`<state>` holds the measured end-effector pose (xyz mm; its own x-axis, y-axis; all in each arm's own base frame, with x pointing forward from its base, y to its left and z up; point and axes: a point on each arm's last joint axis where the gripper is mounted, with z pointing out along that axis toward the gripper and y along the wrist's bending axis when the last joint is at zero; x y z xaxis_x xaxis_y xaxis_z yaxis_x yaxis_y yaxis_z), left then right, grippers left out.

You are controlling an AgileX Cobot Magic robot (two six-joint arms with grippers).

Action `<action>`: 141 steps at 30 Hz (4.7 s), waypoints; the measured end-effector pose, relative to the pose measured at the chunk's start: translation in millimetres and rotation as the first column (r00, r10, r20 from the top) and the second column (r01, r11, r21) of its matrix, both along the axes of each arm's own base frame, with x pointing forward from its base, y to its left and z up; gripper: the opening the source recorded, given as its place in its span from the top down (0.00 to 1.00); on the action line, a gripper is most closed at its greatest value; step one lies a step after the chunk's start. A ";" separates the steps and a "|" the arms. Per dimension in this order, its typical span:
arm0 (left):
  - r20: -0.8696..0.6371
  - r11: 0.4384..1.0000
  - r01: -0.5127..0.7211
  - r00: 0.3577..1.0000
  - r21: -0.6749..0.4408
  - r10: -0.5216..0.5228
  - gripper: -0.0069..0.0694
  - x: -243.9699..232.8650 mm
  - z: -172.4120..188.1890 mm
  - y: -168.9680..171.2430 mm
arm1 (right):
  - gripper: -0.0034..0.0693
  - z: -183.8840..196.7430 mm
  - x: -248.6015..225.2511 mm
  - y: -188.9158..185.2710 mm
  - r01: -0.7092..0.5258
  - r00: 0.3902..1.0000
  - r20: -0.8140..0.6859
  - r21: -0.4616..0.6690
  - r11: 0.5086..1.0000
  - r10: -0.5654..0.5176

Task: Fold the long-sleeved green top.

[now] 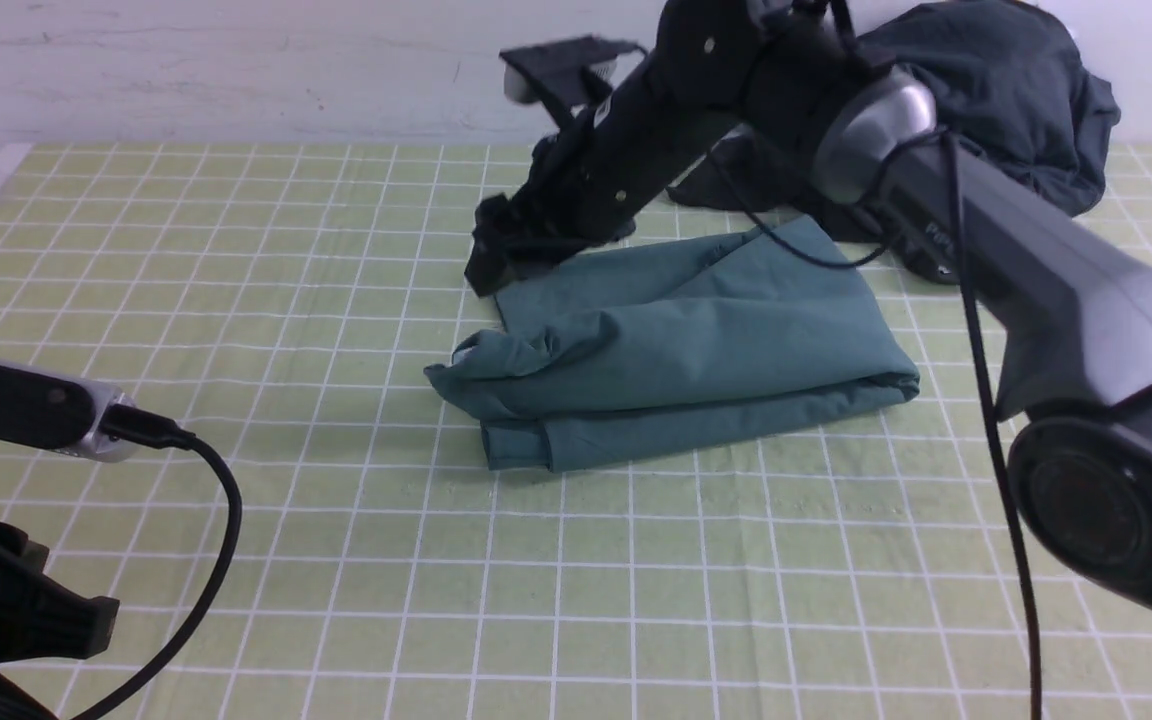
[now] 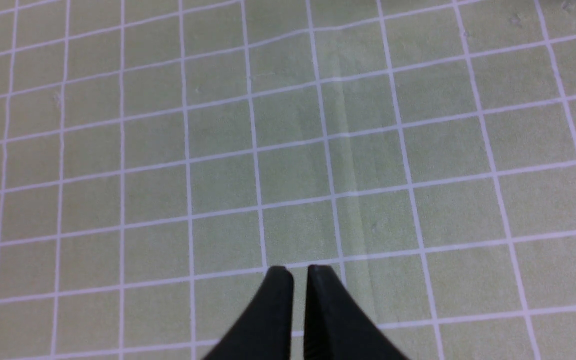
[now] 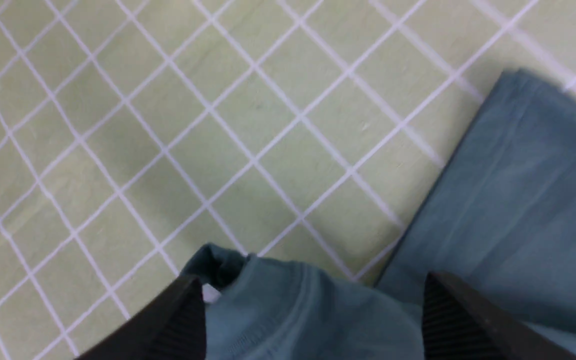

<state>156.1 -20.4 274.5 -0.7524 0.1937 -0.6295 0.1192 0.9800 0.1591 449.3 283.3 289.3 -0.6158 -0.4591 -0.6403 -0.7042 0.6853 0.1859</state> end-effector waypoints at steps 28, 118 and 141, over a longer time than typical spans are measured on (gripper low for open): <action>-0.001 1.000 0.000 1.000 -0.002 0.000 0.88 0.0 0.0 -0.1 | 0.97 -57.0 -13.4 18.7 -0.086 0.973 -0.213 0.040 0.995 0.093; 0.192 0.986 0.033 0.981 -0.163 -0.001 0.88 -31.3 21.8 -0.7 | 0.64 -57.3 -30.3 -206.0 0.365 0.862 -0.180 -0.429 0.827 -0.474; 0.498 0.973 0.139 0.867 -0.186 -0.029 0.88 -97.1 -45.2 13.2 | 0.97 112.2 -318.9 -246.6 0.402 0.601 0.642 0.273 0.874 -0.477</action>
